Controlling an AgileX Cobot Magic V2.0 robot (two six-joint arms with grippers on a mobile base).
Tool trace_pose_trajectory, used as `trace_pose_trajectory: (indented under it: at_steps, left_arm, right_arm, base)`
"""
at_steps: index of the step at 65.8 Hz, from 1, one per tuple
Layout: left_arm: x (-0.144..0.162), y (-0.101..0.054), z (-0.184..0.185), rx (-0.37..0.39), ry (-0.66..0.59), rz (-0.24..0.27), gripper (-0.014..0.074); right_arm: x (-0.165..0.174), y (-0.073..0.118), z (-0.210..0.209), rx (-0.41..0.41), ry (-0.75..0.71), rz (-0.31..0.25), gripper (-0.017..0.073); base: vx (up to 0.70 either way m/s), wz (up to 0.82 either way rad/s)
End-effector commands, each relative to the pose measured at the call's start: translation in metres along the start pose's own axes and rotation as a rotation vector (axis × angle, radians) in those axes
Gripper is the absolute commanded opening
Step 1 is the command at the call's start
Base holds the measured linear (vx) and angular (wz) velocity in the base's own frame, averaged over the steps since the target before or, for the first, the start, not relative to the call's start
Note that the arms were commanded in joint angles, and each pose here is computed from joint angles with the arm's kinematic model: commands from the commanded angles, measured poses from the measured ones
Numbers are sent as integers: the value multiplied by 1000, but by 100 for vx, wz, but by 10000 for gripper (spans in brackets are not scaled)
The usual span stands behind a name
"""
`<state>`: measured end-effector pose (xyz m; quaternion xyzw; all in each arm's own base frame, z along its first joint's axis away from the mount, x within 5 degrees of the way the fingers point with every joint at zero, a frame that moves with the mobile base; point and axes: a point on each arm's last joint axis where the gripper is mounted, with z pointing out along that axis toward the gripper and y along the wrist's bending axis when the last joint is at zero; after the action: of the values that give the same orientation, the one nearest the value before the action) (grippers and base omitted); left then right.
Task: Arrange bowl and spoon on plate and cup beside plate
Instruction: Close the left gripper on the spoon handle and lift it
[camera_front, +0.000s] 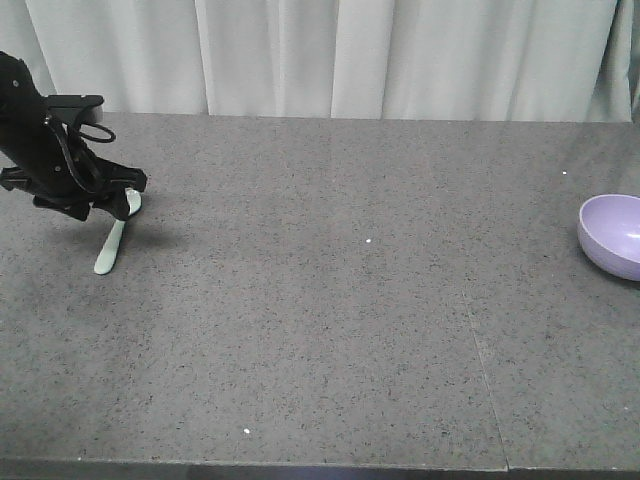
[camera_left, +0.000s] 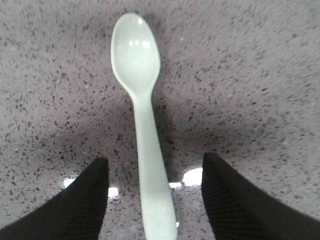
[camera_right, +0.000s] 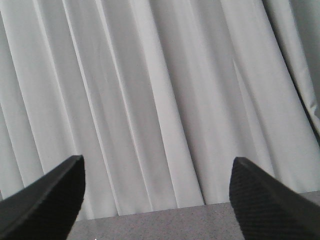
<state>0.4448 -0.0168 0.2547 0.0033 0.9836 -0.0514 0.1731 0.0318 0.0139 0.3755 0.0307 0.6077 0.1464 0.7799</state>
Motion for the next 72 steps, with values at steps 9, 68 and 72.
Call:
trace_pose_trajectory:
  at_steps: [9, 68, 72]
  left_arm:
    - [-9, -5, -21, 11, -83, -6, 393]
    - [10, -16, 58, -60, 191, 49, 393]
    - [12, -16, 60, -61, 212, 48, 385]
  right_arm:
    - [-11, 0, 3, 12, -48, -9, 581]
    - [-11, 1, 3, 7, -37, -8, 581]
    - [-10, 1, 3, 6, -34, -8, 581]
  base:
    - [0, 0]
    - [0, 0]
    - [0, 0]
